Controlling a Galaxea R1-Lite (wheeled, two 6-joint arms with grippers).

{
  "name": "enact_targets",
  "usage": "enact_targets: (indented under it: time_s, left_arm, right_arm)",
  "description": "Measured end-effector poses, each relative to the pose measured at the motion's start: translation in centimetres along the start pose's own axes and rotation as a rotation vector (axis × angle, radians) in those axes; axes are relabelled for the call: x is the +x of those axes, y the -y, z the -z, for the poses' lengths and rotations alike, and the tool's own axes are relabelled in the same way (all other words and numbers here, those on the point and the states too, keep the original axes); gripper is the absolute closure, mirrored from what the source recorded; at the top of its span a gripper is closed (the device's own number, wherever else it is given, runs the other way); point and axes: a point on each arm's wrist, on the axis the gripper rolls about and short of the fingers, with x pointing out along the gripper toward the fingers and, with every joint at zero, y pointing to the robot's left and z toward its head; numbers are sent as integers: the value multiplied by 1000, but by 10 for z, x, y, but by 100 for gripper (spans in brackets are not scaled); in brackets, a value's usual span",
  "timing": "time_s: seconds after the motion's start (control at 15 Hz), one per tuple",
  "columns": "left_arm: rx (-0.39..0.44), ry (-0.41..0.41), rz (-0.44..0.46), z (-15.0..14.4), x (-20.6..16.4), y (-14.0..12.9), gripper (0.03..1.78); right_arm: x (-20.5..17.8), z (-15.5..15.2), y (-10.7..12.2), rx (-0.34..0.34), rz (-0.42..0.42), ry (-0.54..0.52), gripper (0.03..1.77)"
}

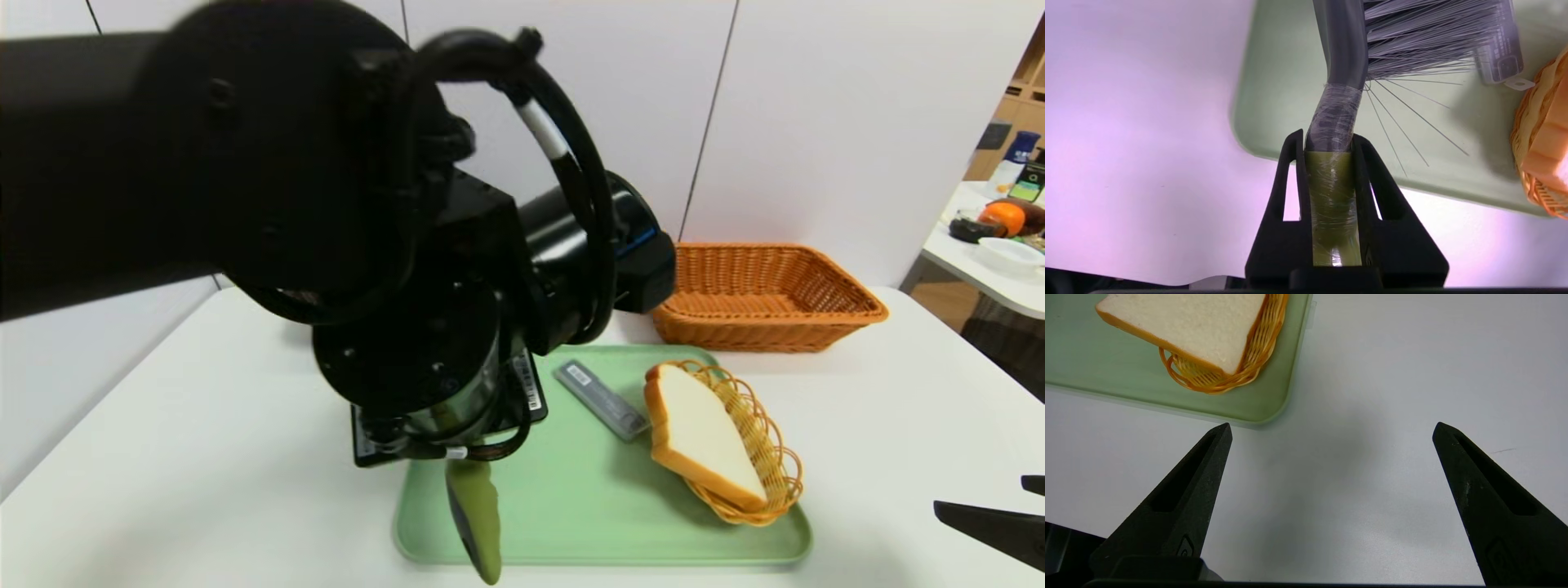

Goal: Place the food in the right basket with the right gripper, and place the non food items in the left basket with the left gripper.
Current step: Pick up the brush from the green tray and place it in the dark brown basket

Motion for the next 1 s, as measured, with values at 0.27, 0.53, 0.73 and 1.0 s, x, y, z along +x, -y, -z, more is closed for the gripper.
enact_targets:
  time_s: [0.27,0.53,0.73,1.0]
  left_arm:
    - [2,34,-7,-28,-13,-29,148]
    - [-21,72,-53,-63,-15,-64,148]
    - [32,90,-64,-78,-21,-84,148]
    - [121,118,-23,-102,-20,-98,148]
  right_arm:
    - [-1,-4,0,-7,1,40,10]
    - [-1,-2,0,-6,3,40,10]
    - [-4,-1,-1,-7,5,54,10]
    - [-9,1,-1,-8,14,73,10]
